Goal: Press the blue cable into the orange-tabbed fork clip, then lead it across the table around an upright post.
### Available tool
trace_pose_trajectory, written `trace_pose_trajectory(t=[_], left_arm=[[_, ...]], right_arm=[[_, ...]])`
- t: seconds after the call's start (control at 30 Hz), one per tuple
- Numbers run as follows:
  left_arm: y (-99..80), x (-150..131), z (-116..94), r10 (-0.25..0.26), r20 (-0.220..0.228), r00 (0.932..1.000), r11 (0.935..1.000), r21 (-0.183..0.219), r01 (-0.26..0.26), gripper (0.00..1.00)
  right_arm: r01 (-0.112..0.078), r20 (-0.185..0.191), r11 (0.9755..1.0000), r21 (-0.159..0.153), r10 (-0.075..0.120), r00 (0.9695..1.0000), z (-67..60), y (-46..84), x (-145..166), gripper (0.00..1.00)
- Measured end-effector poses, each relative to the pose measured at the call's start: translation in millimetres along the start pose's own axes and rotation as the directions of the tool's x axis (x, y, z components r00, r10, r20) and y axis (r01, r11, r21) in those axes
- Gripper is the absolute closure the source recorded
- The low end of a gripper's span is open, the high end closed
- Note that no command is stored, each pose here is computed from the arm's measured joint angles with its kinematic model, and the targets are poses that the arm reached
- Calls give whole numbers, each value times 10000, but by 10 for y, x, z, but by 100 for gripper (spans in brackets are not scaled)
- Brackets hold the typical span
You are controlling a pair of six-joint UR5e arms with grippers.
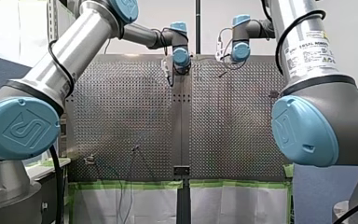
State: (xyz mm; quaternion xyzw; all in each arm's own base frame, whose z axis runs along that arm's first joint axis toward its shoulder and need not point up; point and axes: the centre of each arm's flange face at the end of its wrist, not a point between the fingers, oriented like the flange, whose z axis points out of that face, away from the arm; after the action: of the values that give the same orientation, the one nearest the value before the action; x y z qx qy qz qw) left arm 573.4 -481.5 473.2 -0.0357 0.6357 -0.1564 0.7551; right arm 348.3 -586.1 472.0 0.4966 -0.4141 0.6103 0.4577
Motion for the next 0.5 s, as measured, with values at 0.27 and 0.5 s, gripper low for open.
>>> trace_pose_trajectory(t=[0.27,0.5], left_arm=[[-82,-9,-33,-170,32,9999,9998,130,169,100],[-235,182,-43,-199,-286,9994,9995,256,206,100]], right_arm=[[47,70,9998,-202,-45,10000,31,139,-11,100],[145,153,9992,-381,-140,9998,57,263,-26,100]])
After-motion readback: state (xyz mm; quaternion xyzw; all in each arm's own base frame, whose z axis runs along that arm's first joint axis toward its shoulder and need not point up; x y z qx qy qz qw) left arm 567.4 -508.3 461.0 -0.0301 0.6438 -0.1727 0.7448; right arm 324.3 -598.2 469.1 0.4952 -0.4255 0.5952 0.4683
